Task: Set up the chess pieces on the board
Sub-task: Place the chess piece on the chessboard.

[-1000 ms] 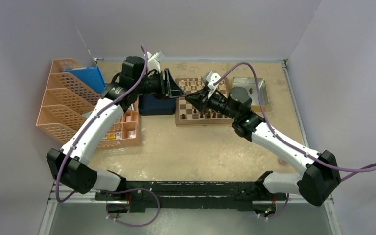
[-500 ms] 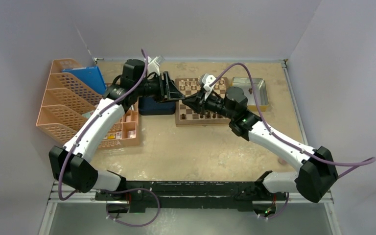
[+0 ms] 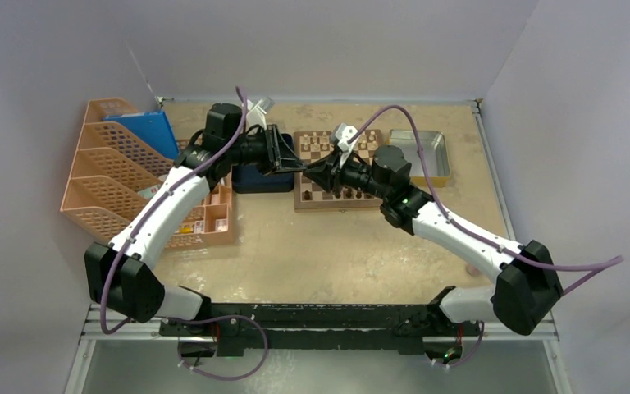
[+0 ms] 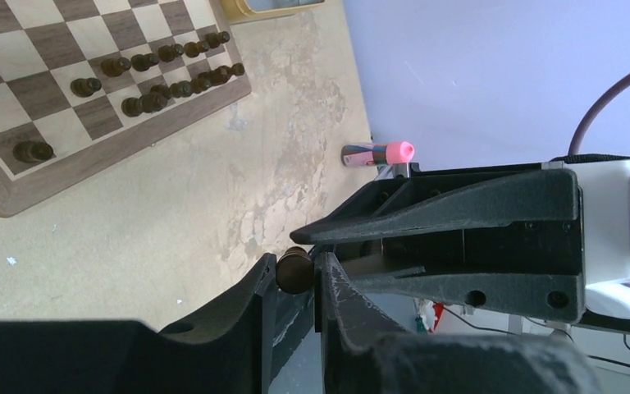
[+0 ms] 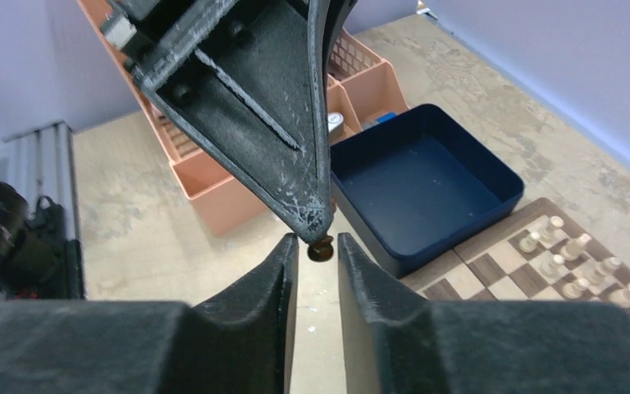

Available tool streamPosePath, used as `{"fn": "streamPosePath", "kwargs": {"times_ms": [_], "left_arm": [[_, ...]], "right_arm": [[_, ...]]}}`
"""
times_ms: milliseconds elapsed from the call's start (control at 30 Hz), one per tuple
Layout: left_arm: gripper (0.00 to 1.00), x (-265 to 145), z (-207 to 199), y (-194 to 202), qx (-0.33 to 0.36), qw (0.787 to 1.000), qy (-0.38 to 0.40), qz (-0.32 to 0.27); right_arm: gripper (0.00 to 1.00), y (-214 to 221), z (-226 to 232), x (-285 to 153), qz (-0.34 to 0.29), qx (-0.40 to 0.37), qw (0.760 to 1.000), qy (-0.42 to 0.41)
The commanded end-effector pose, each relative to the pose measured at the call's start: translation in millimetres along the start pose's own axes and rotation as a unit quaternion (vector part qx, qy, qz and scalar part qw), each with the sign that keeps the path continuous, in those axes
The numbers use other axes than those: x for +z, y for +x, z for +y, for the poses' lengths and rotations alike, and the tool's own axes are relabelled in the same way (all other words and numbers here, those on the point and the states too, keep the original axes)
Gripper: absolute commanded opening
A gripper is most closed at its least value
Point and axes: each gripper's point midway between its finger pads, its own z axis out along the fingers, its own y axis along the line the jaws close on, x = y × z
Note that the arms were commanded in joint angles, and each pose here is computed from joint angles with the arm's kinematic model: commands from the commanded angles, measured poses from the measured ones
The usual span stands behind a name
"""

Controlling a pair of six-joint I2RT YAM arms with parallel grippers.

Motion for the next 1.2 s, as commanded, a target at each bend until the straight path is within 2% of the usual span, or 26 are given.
{"fn": "streamPosePath", "kwargs": {"times_ms": [0,33,133,233,400,600,700,1000,1167], "left_arm": [[0.12,-11,-22,-4,0.017,0.998,0.051,-0.017],[0.12,-13,-28,-4,0.015,0.998,0.064,-0.020],[0.11,-21,-44,-6,0.016,0.995,0.090,-0.031],[0.11,-30,-57,-7,0.009,0.993,0.111,-0.038],[0.09,-43,-77,-2,-0.010,0.985,0.167,-0.035],[0.09,-51,-89,6,-0.027,0.978,0.206,-0.022],[0.09,-54,-92,10,-0.040,0.974,0.221,-0.017],[0.09,-52,-87,17,-0.057,0.970,0.235,-0.006],[0.09,-50,-86,17,-0.063,0.969,0.239,-0.003]], "right_arm": [[0.32,-23,7,-1,-0.056,0.047,0.997,-0.006],[0.38,-31,13,-4,-0.075,0.060,0.995,-0.023],[0.48,-45,31,-17,-0.107,0.102,0.986,-0.080],[0.53,-62,46,-31,-0.147,0.143,0.972,-0.117],[0.48,-83,60,-53,-0.203,0.202,0.946,-0.152],[0.38,-99,71,-71,-0.253,0.194,0.931,-0.179],[0.38,-110,65,-74,-0.279,0.179,0.929,-0.163],[0.35,-108,57,-64,-0.276,0.176,0.933,-0.150],[0.39,-103,47,-60,-0.274,0.172,0.938,-0.123]]}}
